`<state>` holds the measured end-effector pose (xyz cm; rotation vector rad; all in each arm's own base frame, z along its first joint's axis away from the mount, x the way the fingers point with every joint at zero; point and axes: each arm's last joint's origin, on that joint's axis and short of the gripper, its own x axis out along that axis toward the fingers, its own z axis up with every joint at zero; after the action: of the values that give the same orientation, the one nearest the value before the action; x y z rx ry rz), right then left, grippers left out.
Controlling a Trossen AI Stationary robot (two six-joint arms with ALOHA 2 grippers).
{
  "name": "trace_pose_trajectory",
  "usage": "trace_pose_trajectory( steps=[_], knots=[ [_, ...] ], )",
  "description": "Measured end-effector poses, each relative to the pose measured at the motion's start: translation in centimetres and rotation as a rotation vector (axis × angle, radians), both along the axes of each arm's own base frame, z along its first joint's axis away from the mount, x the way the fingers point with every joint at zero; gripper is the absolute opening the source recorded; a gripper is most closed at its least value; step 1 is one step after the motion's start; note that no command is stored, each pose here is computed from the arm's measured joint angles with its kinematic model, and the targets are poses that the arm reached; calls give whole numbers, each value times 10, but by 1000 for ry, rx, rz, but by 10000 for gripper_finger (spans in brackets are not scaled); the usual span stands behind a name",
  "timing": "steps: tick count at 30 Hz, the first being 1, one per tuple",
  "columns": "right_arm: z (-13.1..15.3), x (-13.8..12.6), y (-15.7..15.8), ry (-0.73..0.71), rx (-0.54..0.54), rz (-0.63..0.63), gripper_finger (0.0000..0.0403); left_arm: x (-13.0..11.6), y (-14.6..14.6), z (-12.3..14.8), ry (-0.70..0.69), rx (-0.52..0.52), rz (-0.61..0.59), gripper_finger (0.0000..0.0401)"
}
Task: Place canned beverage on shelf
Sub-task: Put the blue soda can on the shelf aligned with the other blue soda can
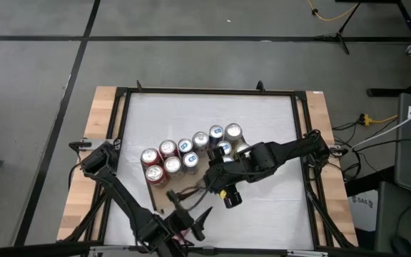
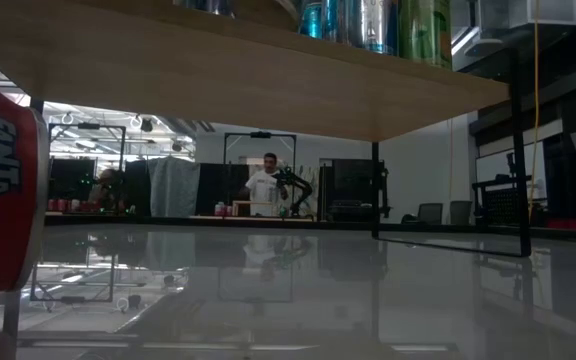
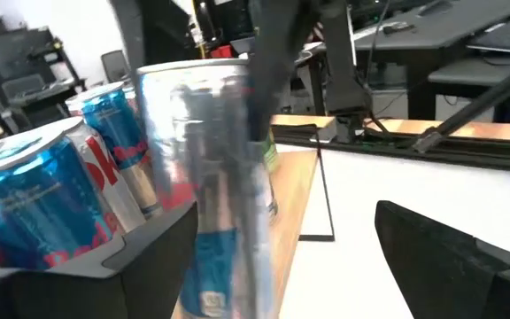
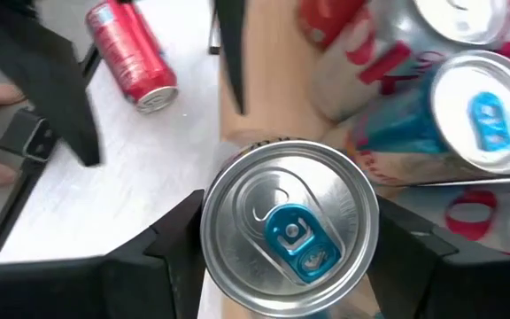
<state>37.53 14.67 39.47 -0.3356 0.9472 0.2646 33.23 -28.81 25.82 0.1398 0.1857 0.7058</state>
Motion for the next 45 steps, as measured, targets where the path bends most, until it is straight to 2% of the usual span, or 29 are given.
trace_pose_trajectory(
  steps=[11,14,18,21,23,31,45],
  knots=[
    [0,0,1,-1,13,5,229,-23,-21,1,-3,-1,-68,336],
    [1,1,1,-9,12,2,229,-31,-23,12,-16,-80,-101,336],
    [1,2,0,-26,-9,-16,229,-36,-19,29,19,-239,-164,336],
    [1,4,-1,-40,-9,-25,229,-34,-10,38,111,-342,-222,336],
    [0,5,-2,-30,-4,-31,229,-31,-3,41,174,-374,-248,336],
    [-11,15,-7,-8,-2,-96,229,-16,20,36,297,-385,-232,336],
    [-11,14,-6,0,11,-118,229,-4,33,34,342,-444,-226,336]
  ],
)
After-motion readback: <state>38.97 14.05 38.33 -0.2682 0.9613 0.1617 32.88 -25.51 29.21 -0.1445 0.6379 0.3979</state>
